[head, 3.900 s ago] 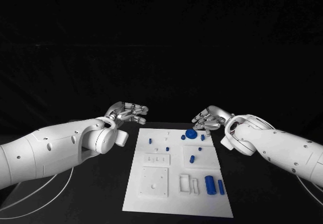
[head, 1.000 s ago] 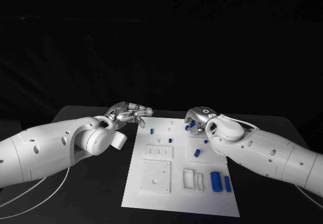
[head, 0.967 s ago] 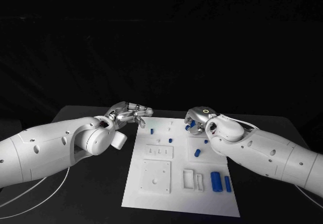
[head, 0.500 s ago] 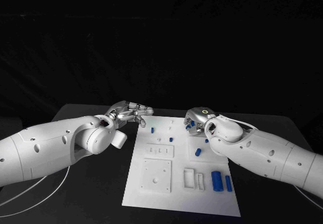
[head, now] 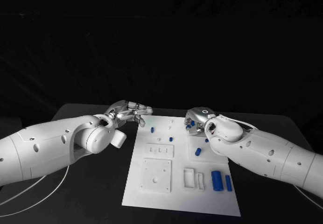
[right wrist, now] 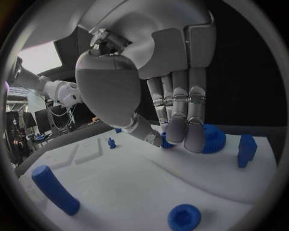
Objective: Assemble the parts on the task board
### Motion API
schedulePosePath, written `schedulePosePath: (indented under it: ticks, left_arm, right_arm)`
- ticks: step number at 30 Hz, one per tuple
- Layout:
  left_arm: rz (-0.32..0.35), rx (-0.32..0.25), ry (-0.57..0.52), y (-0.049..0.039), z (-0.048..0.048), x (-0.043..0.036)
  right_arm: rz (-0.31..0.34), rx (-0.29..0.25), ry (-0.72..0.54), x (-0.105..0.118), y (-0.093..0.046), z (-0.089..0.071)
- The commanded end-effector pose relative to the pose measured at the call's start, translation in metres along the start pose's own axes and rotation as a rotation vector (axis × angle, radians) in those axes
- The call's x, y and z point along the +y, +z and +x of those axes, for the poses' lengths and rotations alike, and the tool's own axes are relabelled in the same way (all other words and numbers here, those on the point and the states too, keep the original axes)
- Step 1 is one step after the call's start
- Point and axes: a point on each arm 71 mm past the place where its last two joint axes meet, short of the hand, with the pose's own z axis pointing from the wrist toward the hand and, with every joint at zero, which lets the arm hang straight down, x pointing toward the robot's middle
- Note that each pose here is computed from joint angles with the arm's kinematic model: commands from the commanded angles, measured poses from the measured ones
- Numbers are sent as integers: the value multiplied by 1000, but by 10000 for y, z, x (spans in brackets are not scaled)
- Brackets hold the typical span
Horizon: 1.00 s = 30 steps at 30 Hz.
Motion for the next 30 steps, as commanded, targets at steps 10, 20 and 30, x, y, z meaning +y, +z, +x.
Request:
schedulePosePath:
  ticks: [10,20,30]
  left_arm:
    - [-1,9,3,3,17,-20]
    - [-8,15,-3,4,55,-22]
    - [-20,14,-36,-5,83,-21]
  right_arm:
    - [4,14,-20,-3,-33,21]
    - [14,-51,-19,34,-43,-30]
    - [31,-112,-16,37,-69,-95]
